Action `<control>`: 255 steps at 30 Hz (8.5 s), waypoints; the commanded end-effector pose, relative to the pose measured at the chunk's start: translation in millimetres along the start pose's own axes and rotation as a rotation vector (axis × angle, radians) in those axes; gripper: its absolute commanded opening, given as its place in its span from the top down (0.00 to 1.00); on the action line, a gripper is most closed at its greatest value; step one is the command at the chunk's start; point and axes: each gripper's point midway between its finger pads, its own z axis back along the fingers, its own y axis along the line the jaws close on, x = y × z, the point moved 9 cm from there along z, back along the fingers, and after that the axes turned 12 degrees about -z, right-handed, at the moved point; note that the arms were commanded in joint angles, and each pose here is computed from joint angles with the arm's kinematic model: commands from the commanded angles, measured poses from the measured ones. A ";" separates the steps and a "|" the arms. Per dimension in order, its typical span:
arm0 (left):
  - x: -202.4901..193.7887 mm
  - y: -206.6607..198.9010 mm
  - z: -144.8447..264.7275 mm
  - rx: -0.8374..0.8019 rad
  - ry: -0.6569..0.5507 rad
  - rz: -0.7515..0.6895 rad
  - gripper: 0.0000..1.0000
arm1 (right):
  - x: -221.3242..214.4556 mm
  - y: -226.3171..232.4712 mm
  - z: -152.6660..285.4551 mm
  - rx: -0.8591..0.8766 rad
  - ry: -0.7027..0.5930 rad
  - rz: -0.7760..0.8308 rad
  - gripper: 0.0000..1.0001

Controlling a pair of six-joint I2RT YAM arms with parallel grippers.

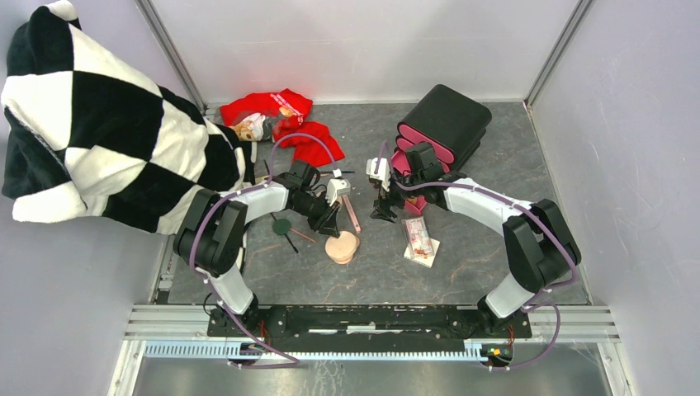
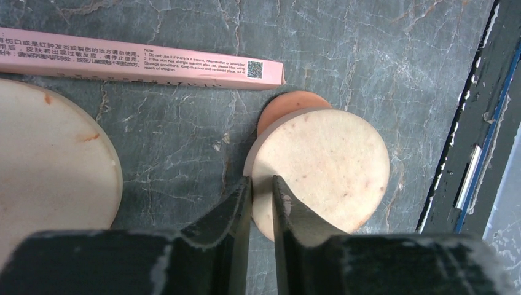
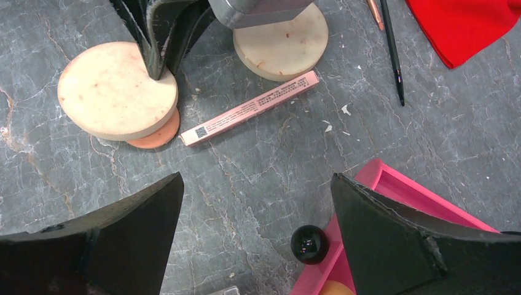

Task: Organize the makeup
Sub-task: Pick up the makeup tool from the center of the board, then place the makeup tool in the drawer, then pick up the makeup tool from the center of the board.

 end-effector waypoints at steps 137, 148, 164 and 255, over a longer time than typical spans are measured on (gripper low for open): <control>92.5 -7.3 89.5 0.467 -0.326 -0.254 0.00 | -7.0 -82.5 55.8 -0.519 -0.009 -0.427 0.20; 85.8 -1.0 86.5 0.492 -0.283 -0.264 0.00 | 5.1 -73.8 66.2 -0.545 -0.032 -0.372 0.17; 48.8 36.3 62.7 0.581 0.006 -0.097 0.02 | 25.9 -35.1 42.3 -0.267 -0.090 -0.187 0.20; 118.6 -19.8 70.1 0.488 -0.245 -0.281 0.98 | 43.5 -8.7 4.9 -0.020 -0.186 -0.425 0.17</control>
